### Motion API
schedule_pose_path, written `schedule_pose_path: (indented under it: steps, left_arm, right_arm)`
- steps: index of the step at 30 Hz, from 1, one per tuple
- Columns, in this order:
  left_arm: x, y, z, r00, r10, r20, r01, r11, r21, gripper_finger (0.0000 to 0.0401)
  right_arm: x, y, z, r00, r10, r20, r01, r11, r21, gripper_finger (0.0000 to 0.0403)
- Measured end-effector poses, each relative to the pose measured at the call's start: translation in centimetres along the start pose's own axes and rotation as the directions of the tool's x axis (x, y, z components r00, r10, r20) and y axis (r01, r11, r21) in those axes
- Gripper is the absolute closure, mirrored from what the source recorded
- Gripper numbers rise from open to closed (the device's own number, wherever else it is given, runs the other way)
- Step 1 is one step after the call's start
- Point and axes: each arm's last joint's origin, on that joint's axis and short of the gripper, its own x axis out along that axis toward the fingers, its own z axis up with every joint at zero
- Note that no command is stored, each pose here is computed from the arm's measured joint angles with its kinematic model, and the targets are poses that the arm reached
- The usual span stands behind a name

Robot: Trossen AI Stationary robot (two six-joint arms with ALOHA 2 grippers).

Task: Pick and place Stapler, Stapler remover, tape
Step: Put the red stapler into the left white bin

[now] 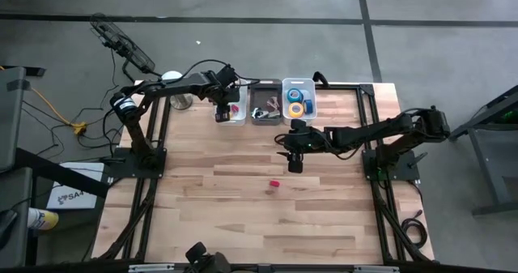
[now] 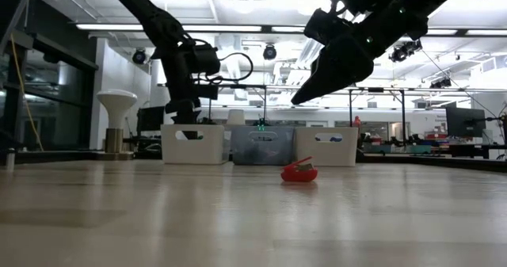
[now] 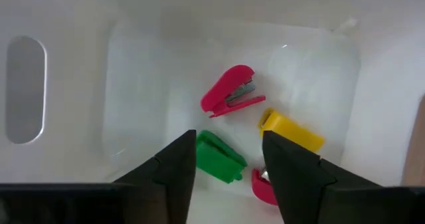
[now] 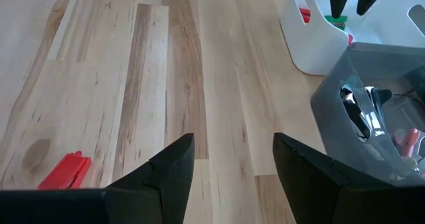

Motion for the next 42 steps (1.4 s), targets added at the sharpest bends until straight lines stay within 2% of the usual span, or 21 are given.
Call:
schedule_pose_path:
  steps: [6, 10, 13, 20, 27, 32, 42]
  left_arm:
    - [-0.8, 0.1, 0.0, 1.0, 0.018, 0.013, -0.018, 0.999, 0.046, 0.0199]
    - [-2.8, 0.0, 0.2, 0.997, 0.053, 0.057, -0.056, 0.997, 0.052, 0.0197]
    - [-4.4, -0.3, 0.3, 0.993, 0.073, 0.09, -0.079, 0.995, 0.063, 0.0197]
    - [-7.3, -2.3, 0.7, 0.99, 0.06, 0.125, -0.076, 0.989, 0.129, 0.0197]
    - [-9.1, -5.4, 0.9, 0.995, 0.025, 0.092, -0.043, 0.979, 0.201, 0.0197]
    - [-9.8, -7.7, 1.4, 0.996, 0.038, 0.079, -0.057, 0.964, 0.261, 0.0197]
    - [-10.3, -10.6, 1.7, 0.997, 0.078, 0.03, -0.083, 0.937, 0.339, 0.0197]
  right_arm:
    - [0.0, 0.0, 0.0, 1.0, 0.0, 0.0, 0.0, 1.0, -0.001, 0.0206]
    - [0.0, 0.0, 0.0, 1.0, 0.016, 0.0, -0.016, 1.0, 0.002, 0.0206]
    - [0.0, 0.2, -0.1, 0.997, 0.072, -0.005, -0.072, 0.997, 0.025, 0.0206]
    - [-0.1, 0.6, -0.5, 0.979, 0.199, -0.038, -0.196, 0.977, 0.082, 0.0206]
    - [-0.3, 2.1, -0.5, 0.964, 0.259, -0.05, -0.255, 0.963, 0.086, 0.0205]
    - [-0.1, 4.3, -1.0, 0.963, 0.258, -0.082, -0.251, 0.964, 0.089, 0.0206]
    - [1.4, 8.7, -3.3, 0.971, 0.158, -0.18, -0.135, 0.981, 0.137, 0.0206]
